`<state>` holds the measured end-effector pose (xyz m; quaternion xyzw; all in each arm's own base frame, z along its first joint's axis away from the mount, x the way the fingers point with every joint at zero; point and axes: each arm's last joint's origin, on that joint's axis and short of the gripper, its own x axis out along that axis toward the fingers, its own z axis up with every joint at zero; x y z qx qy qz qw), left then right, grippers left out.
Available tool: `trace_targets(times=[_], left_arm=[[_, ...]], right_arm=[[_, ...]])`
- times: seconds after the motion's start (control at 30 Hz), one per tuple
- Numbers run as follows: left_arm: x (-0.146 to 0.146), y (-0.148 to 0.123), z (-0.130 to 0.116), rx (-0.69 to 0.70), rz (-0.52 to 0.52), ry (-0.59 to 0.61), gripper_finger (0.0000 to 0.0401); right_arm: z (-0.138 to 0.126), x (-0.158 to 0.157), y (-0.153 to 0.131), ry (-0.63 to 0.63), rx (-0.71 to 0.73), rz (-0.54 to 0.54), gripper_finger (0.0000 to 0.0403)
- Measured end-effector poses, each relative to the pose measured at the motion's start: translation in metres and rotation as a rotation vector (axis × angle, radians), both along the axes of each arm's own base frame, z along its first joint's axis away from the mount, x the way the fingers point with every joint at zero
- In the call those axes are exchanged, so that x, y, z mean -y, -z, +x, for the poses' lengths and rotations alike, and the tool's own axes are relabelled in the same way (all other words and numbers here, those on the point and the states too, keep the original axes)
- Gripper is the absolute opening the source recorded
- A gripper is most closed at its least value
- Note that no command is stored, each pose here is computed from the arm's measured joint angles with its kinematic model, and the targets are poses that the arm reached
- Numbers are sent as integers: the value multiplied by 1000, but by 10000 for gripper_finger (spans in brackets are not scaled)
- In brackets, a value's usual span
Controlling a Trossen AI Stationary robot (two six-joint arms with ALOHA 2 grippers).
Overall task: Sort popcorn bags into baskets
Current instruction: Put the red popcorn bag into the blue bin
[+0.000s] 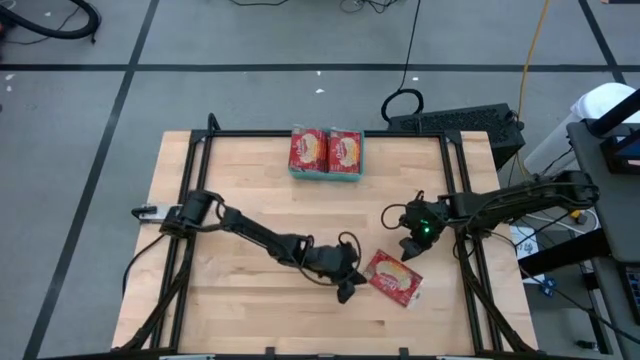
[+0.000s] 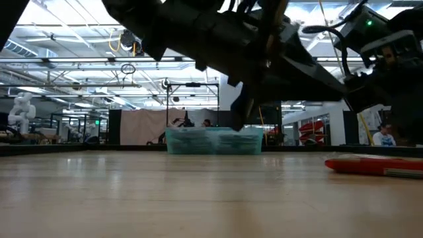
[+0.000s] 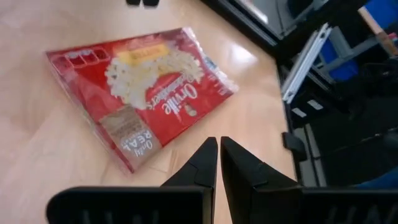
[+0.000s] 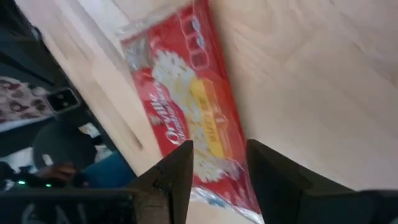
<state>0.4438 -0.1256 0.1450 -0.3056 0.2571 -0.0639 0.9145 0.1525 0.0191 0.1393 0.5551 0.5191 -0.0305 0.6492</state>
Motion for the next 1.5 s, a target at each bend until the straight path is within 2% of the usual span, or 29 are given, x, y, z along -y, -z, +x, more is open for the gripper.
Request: trace_targets(times=[0.07, 0.17, 0.27, 0.4, 0.53, 0.6, 0.7, 0.83, 1.03, 1.13, 1.23, 1.37, 1.5], left_arm=[[5, 3, 3, 2, 25, 2, 24], [8, 0, 18, 44, 103, 41, 24], [4, 2, 36, 25, 182, 57, 24], [-7, 18, 48, -64, 216, 52, 24], [-21, 29, 45, -194, 213, 31, 24], [-30, 31, 41, -273, 247, 37, 24], [-48, 23, 36, -344, 305, 50, 24], [-79, 9, 33, -367, 384, 56, 24], [-110, -44, 24, -311, 333, -46, 24], [-107, -54, 18, -328, 303, -22, 24], [-95, -52, 18, -332, 263, 17, 24], [-71, -32, 21, -344, 280, 97, 24], [-54, -9, 23, -375, 292, 143, 24]], right_arm=[[-4, 0, 1, -20, -17, -15, 141], [-8, 0, 2, -50, -33, -37, 141], [-10, 1, 2, -60, -30, -62, 141], [-10, 1, 1, -54, -28, -67, 141], [-10, 1, 1, -48, -21, -67, 141], [-8, 1, 0, -48, 4, -73, 141], [-7, 2, 0, -24, 15, -108, 141], [-2, 3, -3, 14, 62, -126, 141], [10, 5, -10, 148, 147, -131, 141], [15, 5, -8, 197, 151, -138, 141], [18, 4, -2, 208, 110, -132, 141], [25, -1, 5, 207, 92, -108, 148], [32, -12, 11, 196, 85, -69, 175]])
